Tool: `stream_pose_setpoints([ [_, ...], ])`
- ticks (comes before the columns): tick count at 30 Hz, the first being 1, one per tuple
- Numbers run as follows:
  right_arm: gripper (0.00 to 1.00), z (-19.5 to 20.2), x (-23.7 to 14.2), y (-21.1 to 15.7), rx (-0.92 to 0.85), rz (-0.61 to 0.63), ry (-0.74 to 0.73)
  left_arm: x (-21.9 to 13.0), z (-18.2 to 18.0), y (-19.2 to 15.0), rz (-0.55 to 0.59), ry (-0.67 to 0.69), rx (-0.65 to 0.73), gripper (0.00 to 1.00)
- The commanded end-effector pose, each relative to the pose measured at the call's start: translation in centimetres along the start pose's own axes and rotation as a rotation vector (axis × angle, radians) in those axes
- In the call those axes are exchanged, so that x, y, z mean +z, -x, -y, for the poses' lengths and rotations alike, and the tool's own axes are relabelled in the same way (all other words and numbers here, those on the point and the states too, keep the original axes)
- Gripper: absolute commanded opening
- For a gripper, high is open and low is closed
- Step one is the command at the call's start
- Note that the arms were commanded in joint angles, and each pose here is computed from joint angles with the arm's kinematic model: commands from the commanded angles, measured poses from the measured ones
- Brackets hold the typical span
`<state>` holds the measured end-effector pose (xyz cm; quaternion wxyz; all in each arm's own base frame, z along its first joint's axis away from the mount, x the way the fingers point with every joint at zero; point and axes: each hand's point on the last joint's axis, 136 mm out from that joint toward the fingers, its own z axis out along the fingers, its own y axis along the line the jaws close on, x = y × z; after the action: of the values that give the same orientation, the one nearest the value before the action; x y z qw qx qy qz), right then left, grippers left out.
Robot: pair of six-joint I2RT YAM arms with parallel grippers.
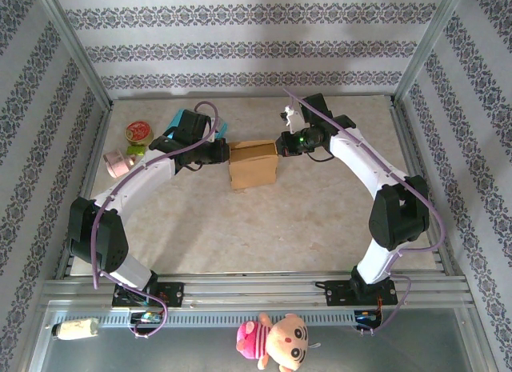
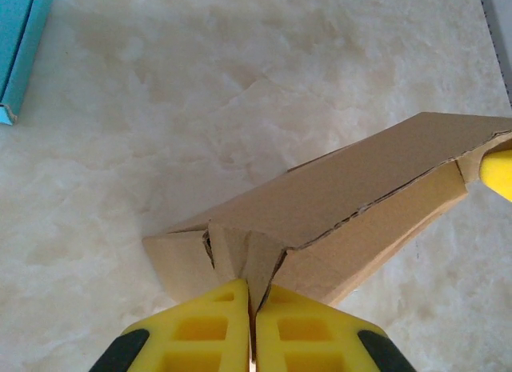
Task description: Fold the paper box
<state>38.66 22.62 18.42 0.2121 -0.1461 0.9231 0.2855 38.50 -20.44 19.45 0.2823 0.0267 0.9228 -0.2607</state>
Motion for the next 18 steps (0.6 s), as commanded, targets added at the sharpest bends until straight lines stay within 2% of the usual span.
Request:
stream_pose_setpoints([
  [1,0.02,-0.9,1.0,-2.6,0.024,-0.091,0.02,0.1,3.4,1.1,0.005,-0.125,-0.025,0.08],
  [6,0.02,-0.9,1.4,-2.9,0.021,-0.102,0.016,0.1,4.5,1.2,-0.016,-0.186,-0.09,0.07],
  [18,0.02,-0.6,1.8,-3.2,0.023,-0.115,0.013,-0.9,5.7,1.5,0.001,-0.252,-0.118,0.08],
])
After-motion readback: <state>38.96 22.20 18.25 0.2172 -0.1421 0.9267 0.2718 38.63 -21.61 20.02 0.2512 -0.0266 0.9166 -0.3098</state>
